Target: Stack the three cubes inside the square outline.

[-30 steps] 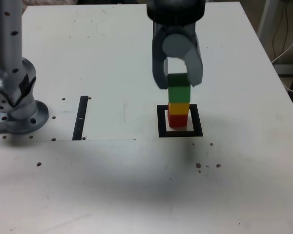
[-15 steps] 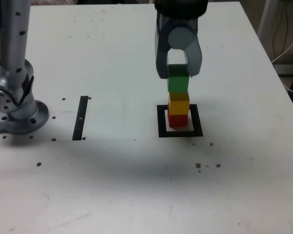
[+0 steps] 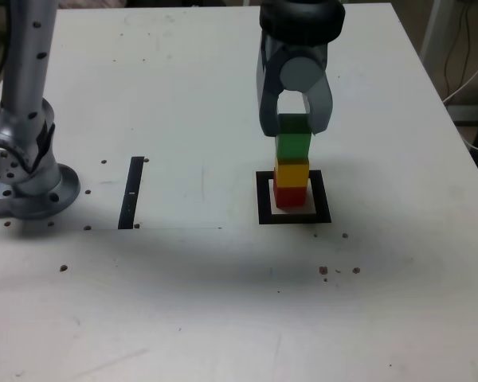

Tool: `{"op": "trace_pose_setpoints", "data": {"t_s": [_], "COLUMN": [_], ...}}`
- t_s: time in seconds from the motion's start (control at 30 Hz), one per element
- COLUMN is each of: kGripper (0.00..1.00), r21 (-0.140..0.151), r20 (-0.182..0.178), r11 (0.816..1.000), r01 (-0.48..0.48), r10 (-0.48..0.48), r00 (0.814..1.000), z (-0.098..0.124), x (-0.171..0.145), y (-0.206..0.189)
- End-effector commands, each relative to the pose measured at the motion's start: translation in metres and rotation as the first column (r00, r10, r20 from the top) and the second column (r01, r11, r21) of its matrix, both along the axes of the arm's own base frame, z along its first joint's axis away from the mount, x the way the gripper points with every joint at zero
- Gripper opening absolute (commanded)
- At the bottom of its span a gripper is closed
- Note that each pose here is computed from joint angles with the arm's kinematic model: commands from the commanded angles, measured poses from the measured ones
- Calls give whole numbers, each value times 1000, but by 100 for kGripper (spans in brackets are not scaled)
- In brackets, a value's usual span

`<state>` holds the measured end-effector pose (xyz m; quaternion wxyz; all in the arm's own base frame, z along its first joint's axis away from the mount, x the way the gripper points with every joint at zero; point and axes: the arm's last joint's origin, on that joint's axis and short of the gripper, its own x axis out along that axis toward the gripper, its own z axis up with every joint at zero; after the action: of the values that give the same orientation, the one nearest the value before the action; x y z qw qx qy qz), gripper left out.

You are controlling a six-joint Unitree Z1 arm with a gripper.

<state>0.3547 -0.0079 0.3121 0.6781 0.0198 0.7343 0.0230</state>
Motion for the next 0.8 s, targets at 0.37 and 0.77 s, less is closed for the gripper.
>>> {"op": "trace_pose_setpoints", "data": {"t_s": [0.37,0.77], "kGripper": [52,61], "r21": [-2,-20], "r20": [-33,-18], "r11": [1000,1000], "r01": [-11,-12], "r10": [11,12], "r00": [999,1000], "z": [0,2], "x": [-6,-5], "y": [4,3]}}
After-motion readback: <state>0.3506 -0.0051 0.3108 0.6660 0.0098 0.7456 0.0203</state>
